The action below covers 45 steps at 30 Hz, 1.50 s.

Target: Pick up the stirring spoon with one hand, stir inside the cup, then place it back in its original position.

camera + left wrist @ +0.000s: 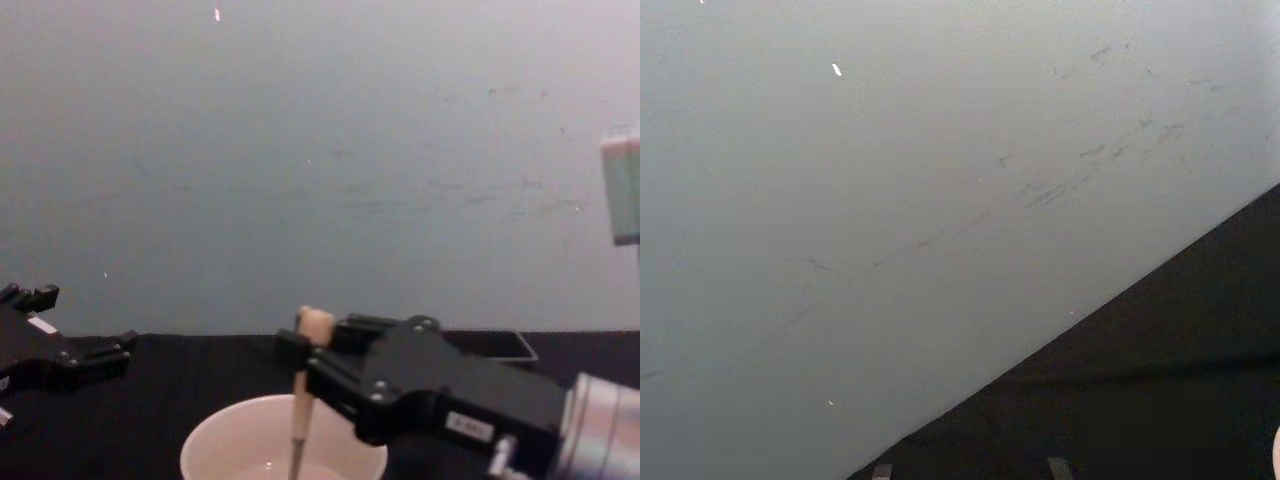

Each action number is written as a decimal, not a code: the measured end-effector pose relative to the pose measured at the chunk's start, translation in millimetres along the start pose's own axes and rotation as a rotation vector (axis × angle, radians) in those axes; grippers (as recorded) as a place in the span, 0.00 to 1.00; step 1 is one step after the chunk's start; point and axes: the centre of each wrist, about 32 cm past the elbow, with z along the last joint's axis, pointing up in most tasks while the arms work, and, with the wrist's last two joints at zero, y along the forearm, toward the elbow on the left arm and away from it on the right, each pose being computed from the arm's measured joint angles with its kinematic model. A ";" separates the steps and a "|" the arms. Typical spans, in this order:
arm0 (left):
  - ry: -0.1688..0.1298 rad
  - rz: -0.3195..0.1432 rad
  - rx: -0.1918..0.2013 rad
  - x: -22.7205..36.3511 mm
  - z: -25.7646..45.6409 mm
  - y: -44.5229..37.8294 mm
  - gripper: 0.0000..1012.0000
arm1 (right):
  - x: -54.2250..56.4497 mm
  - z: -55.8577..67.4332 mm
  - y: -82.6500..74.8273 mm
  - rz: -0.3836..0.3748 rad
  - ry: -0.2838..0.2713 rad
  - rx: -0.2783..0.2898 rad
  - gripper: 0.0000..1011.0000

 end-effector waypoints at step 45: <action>0.000 0.000 0.000 0.0 0.0 0.0 0.99 | -7.4 1.2 -9.0 -0.054 0.023 -0.019 0.21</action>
